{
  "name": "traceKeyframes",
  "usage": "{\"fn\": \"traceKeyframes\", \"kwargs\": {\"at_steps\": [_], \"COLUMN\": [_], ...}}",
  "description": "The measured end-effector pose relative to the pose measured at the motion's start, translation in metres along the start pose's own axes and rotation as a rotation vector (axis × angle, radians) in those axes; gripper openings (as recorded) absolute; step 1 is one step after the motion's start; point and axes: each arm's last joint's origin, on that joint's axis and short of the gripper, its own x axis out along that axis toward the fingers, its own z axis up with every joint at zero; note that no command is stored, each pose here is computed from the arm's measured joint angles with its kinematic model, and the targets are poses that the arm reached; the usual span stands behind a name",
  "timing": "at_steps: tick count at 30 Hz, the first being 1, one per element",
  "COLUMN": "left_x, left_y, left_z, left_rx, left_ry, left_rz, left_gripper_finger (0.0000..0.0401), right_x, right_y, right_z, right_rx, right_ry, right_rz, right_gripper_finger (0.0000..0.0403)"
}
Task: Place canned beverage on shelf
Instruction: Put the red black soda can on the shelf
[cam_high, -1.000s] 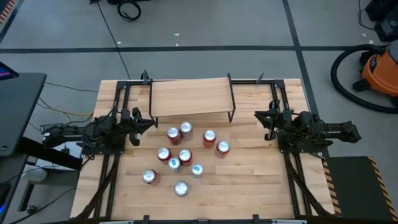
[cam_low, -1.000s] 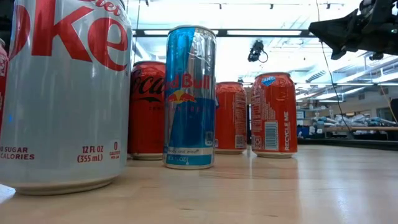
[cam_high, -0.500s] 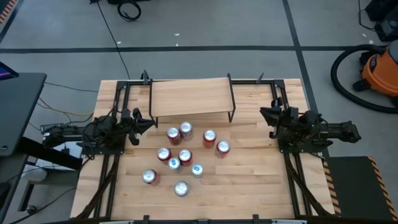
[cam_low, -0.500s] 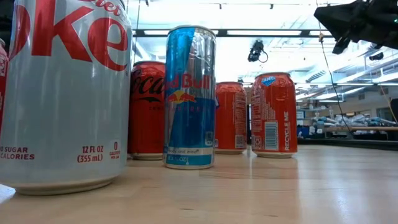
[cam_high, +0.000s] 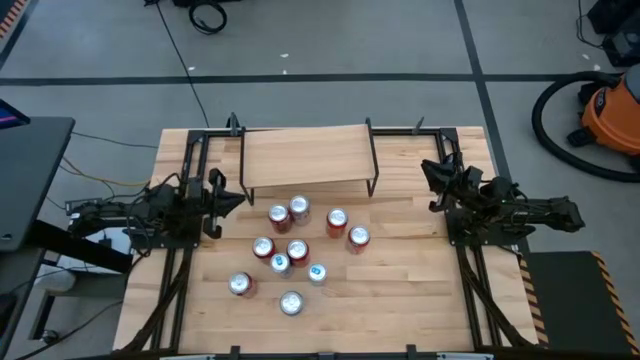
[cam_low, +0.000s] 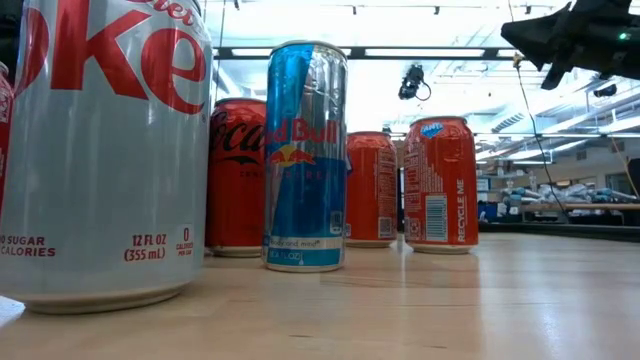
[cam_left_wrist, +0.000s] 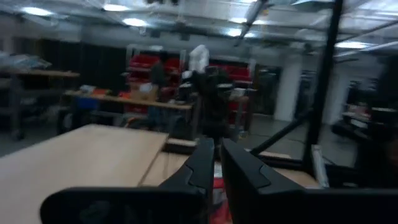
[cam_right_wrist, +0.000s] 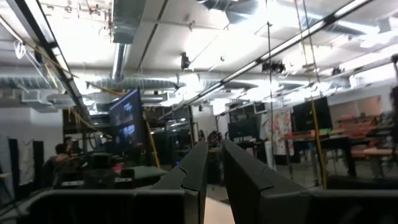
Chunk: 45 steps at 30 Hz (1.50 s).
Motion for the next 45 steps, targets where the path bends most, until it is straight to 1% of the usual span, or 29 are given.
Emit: {"fn": "traceKeyframes", "kwargs": {"at_steps": [2,4,6,9,13,16,18,19,23,25,28,31,32,34,35,36,37,39,40,42,45], "left_x": [0.0,0.0,0.0,0.003,0.007,0.009,0.011,0.012,0.016,0.019,0.024,0.029,0.032,0.04,0.045,0.051,0.056,0.068,0.074,0.087,0.1], "left_y": [-0.001,0.0,0.0,0.001,-0.001,-0.002,-0.004,-0.004,-0.005,-0.005,-0.006,-0.006,-0.006,-0.009,-0.011,-0.014,-0.017,-0.026,-0.031,-0.041,-0.053], "left_z": [0.003,0.0,-0.001,0.005,0.022,0.038,0.048,0.053,0.058,0.059,0.061,0.056,0.052,0.043,0.037,0.032,0.028,0.024,0.026,0.036,0.049], "left_rx": [0.03,0.067,0.092,0.096,0.1,0.141,0.161,0.158,0.052,-0.007,-0.071,-0.099,-0.103,-0.111,-0.126,-0.148,-0.179,-0.251,-0.26,-0.253,-0.23], "left_ry": [0.007,0.06,0.106,0.143,0.209,0.252,0.262,0.261,0.261,0.247,0.22,0.258,0.289,0.364,0.402,0.43,0.442,0.436,0.445,0.472,0.571], "left_rz": [-0.013,-0.007,0.019,0.058,0.062,0.062,0.06,0.059,0.068,0.075,0.079,0.081,0.073,0.047,0.036,0.027,0.022,0.0,-0.019,-0.053,-0.063], "left_gripper_finger": [0.0039,0.0039,0.0039,0.0039,0.0039,0.0039,0.0039,0.0039,0.0039,0.0039,0.0039,0.0039,0.0039,0.0039,0.0039,0.0039,0.0039,0.0039,0.0039,0.0039,0.0039], "right_x": [0.001,0.002,0.004,0.007,0.016,0.023,0.029,0.031,0.033,0.033,0.034,0.036,0.036,0.036,0.037,0.037,0.038,0.04,0.042,0.047,0.058], "right_y": [0.0,-0.001,0.0,0.001,0.002,0.003,0.002,0.002,0.0,-0.001,0.0,0.001,0.002,0.006,0.008,0.011,0.013,0.017,0.018,0.023,0.033], "right_z": [0.001,0.001,-0.002,-0.009,-0.011,-0.008,-0.005,-0.005,-0.011,-0.015,-0.02,-0.028,-0.032,-0.041,-0.045,-0.047,-0.049,-0.049,-0.048,-0.045,-0.037], "right_rx": [-0.02,-0.028,-0.039,-0.061,-0.085,-0.131,-0.148,-0.134,0.004,0.049,0.024,-0.077,-0.108,-0.149,-0.14,-0.096,-0.031,0.082,0.116,0.136,0.105], "right_ry": [-0.015,-0.015,0.007,0.058,0.109,0.124,0.128,0.136,0.189,0.215,0.251,0.313,0.344,0.41,0.434,0.449,0.452,0.439,0.443,0.466,0.539], "right_rz": [-0.006,-0.013,-0.015,-0.009,-0.005,-0.017,-0.035,-0.057,-0.179,-0.205,-0.204,-0.148,-0.106,0.029,0.094,0.146,0.173,0.188,0.191,0.219,0.275], "right_gripper_finger": [0.0058,0.0058,0.0058,0.0058,0.0058,0.0058,0.0058,0.0058,0.0058,0.0058,0.0058,0.0058,0.0058,0.0058,0.0058,0.0058,0.0058,0.0058,0.0058,0.0058,0.0058]}}
